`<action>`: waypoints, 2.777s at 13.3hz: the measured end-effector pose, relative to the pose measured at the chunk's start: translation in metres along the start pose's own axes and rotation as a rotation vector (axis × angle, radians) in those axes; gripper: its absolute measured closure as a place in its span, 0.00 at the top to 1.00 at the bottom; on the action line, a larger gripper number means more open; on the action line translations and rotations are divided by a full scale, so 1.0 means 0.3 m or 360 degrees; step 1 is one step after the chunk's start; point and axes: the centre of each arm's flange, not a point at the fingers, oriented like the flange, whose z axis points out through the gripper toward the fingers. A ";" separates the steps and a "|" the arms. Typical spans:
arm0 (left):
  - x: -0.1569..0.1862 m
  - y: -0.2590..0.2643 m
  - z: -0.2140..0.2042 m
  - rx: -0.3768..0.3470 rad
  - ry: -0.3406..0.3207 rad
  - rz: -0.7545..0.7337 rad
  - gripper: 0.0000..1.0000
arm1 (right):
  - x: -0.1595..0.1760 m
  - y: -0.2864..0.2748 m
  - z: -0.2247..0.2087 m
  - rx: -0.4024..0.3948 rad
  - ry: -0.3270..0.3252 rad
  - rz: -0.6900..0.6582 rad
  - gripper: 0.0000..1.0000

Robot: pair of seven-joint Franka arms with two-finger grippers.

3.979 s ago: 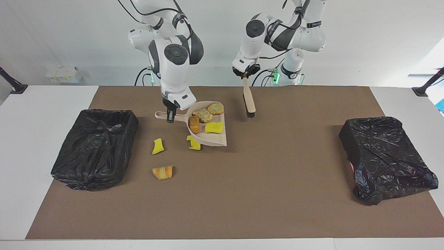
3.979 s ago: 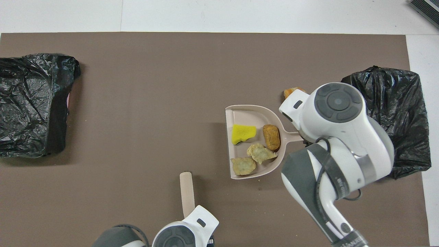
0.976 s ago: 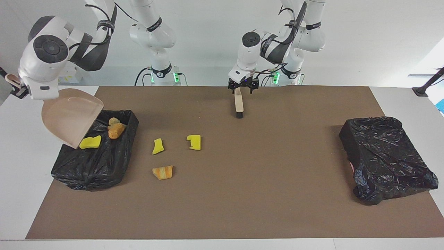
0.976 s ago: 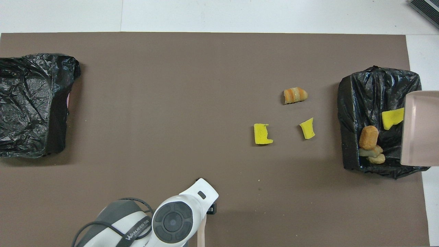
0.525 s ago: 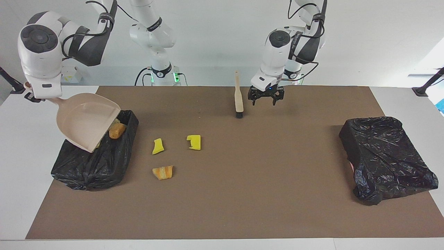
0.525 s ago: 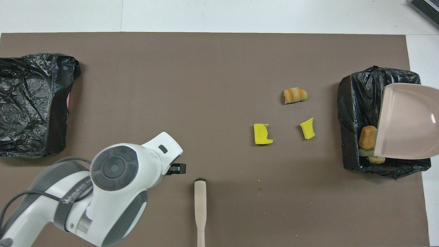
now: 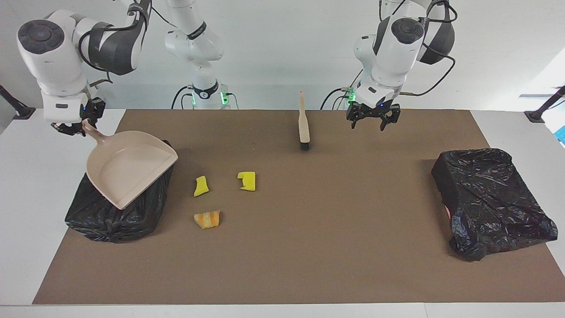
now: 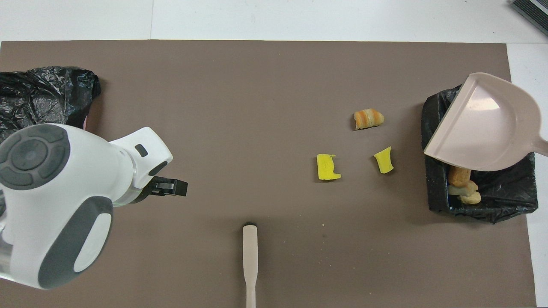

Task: Sweep and dump trash in bin
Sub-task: 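Carry the empty dustpan to the middle of the mat with the right gripper, then lower the dustpan onto the mat and open the right gripper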

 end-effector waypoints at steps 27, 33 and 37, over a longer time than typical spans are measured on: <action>0.050 -0.474 -0.523 0.0015 -0.0028 0.0067 1.00 | 1.212 -1.126 -0.100 0.0514 0.0260 0.1487 0.32; 0.041 -0.480 -0.525 0.0013 -0.0033 0.0062 1.00 | 1.512 -1.200 0.022 0.0547 0.0347 0.1455 0.32; 0.036 -0.490 -0.531 0.0012 -0.0028 0.0053 1.00 | 1.587 -1.230 0.125 0.0517 0.0350 0.1431 0.32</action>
